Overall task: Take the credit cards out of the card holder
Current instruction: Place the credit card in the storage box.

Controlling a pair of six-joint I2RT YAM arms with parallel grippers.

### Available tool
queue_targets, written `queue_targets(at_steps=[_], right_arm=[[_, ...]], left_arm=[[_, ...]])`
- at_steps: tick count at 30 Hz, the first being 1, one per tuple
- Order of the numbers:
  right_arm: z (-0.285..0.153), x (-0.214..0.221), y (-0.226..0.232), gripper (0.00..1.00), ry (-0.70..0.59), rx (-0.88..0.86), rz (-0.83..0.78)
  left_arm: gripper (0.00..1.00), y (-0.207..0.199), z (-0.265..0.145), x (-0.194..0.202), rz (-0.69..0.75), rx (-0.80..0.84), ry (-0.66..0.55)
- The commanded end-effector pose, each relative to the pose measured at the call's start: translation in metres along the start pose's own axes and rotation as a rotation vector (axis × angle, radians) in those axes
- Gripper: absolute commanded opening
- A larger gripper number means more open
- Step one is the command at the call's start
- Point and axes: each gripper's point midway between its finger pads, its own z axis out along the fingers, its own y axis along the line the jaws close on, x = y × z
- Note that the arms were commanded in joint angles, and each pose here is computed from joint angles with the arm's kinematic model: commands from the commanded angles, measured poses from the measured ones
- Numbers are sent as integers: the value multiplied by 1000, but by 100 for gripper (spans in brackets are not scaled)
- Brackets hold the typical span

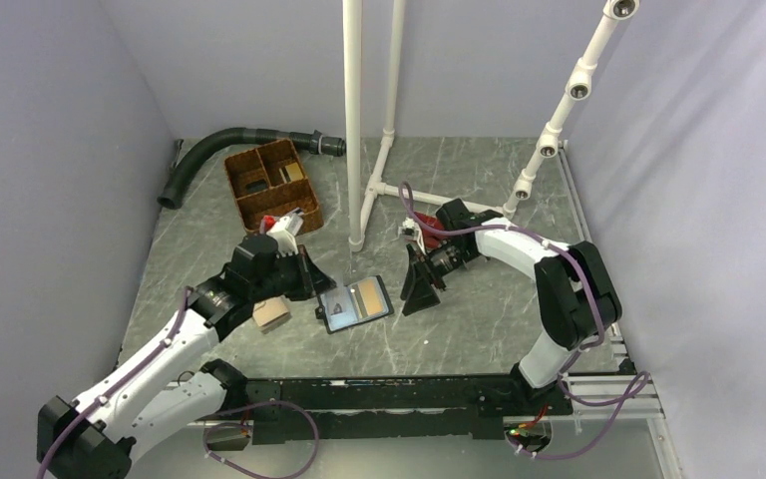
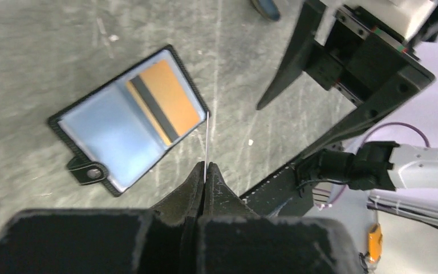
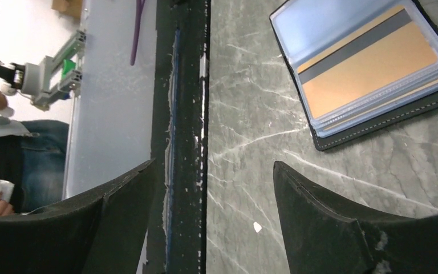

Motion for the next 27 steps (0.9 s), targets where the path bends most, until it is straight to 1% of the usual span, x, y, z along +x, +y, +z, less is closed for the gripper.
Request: queue_targets(at_steps=[1,7,20,27], right_arm=[[-13,-6,5,76,15,48,-137],[-23,-3,1,76,7,94,-140],[-35,-4,-2,76,-30,129,-135],[-36,-4,-3,76,-36,135,-148]], left_arm=[[0,22,-18,-10,58,-129,4],[0,25,-25,-31,55,-130,-35],[0,27,-27,-65,33,-110,-69],[0,30,-35,-97,-7,-106,-138]])
